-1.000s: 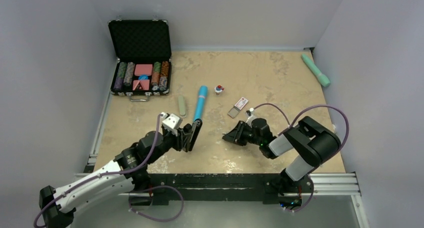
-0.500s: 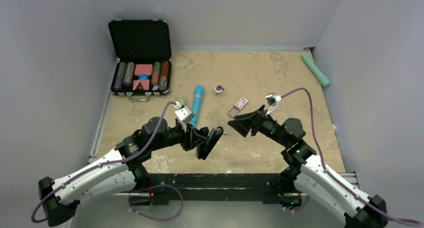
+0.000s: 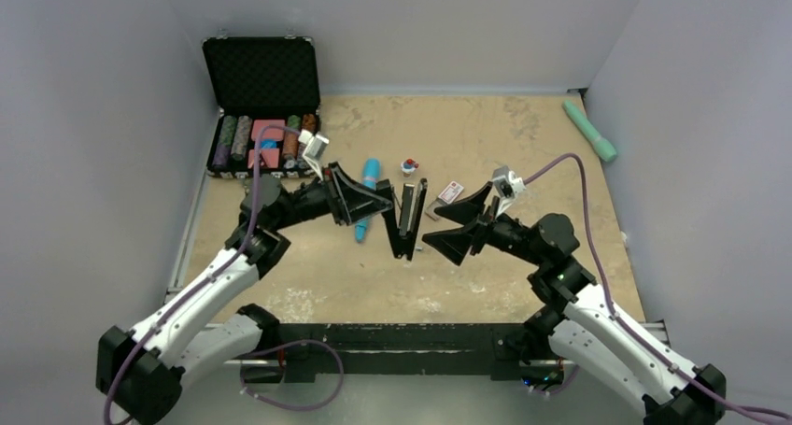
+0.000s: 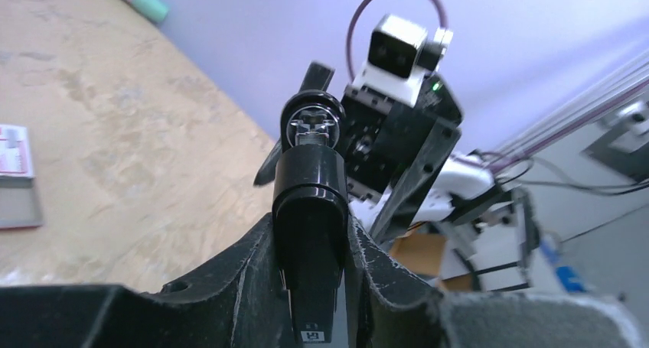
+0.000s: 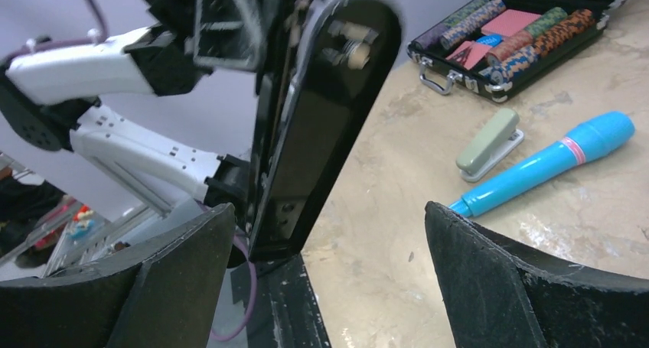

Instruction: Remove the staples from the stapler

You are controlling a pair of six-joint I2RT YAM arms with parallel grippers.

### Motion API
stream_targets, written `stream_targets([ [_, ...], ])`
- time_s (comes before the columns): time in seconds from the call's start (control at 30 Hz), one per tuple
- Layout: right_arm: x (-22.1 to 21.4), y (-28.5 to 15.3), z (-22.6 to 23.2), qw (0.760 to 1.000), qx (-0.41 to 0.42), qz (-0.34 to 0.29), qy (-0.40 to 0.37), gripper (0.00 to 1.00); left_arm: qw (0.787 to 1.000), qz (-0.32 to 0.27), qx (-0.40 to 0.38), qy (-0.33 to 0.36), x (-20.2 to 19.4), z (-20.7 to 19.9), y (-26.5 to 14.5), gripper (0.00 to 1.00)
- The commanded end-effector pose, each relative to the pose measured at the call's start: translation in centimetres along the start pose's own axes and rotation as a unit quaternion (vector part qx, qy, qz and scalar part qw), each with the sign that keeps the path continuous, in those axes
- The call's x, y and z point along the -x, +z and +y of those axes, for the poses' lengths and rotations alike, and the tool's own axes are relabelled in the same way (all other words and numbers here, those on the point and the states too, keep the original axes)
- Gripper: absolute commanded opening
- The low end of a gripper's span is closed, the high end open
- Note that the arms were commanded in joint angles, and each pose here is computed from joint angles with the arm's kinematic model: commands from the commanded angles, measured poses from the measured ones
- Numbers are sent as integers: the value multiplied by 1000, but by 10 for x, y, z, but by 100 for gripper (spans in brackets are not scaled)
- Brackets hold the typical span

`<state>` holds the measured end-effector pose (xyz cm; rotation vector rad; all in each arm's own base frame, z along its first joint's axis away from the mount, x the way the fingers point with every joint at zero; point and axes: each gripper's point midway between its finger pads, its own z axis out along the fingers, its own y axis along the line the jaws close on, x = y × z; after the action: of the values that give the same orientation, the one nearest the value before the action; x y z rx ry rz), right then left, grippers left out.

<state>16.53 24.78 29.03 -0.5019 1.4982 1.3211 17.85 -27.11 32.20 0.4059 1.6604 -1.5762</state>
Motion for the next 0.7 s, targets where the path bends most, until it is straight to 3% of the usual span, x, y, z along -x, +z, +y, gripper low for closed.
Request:
stream_targets([
  [0.0, 31, 10, 27, 996, 68, -33, -47, 99, 984, -34, -168, -50, 52, -59, 1, 0],
  [0.13, 38, 24, 26, 995, 80, -31, -42, 99, 968, -50, -228, -94, 64, -49, 4, 0],
  [0.23, 46, 28, 27, 994, 87, -43, -44, 99, 967, -45, -216, -124, 60, -28, 12, 0],
  [0.67, 70, 51, 6, 995, 83, -57, 12, 99, 970, 5, -223, -99, 45, -31, 11, 0],
])
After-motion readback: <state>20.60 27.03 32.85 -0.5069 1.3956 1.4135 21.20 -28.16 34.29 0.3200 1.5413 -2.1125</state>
